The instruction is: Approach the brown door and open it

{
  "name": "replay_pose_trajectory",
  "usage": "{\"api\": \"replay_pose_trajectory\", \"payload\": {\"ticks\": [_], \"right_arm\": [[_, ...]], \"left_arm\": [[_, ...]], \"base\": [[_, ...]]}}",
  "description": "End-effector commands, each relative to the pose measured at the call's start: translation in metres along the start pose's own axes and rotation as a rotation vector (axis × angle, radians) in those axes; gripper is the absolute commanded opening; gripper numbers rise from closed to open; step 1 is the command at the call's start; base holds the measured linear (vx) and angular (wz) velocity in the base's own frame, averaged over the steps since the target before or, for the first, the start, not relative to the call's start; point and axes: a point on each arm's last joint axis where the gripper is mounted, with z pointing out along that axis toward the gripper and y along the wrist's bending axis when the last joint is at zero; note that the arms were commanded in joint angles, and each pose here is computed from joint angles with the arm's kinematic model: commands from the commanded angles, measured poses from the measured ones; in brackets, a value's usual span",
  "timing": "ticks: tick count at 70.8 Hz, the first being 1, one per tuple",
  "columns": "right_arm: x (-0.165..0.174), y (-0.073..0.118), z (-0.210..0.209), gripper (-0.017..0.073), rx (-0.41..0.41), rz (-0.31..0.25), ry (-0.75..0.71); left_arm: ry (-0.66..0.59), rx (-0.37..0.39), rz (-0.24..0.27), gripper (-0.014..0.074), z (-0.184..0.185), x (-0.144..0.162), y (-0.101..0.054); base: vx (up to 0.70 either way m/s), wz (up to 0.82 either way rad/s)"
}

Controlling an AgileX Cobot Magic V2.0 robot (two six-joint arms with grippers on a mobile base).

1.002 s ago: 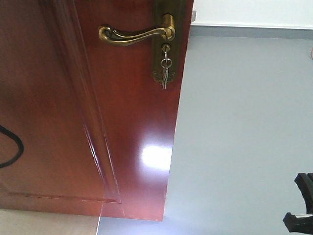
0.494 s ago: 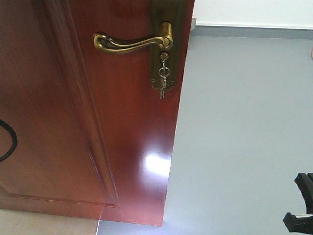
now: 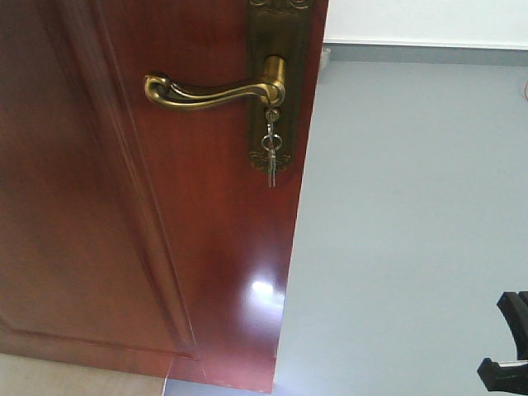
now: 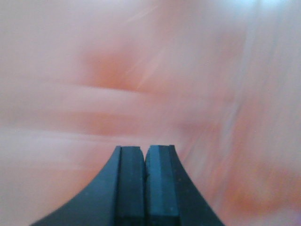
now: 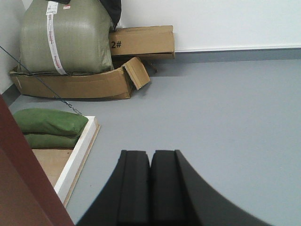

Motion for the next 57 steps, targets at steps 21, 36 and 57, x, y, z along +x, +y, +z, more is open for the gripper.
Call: {"api": "replay_pose_trajectory", "payload": {"ticks": [21,36,57], "right_arm": [[-0.007,0.0,-0.001,0.0,0.003,-0.016,-0.094],[-0.007,0.0,-0.001,0.0,0.003,-0.016,-0.093],[-0.007,0.0,-0.001,0.0,0.003,-0.016,-0.095]], "left_arm": [[-0.065,-0.062,0.014,0.0017,-0.077,0.102,0.015],[-0.082,-0.06,-0.04,0.0017,-0.097,0.15,0.019],[-0.025,-0.06,-0.047,0.0017,-0.098,0.155,0.019]], "base": [[0.0,0.0],[0.0,0.0],[0.0,0.0]]}}
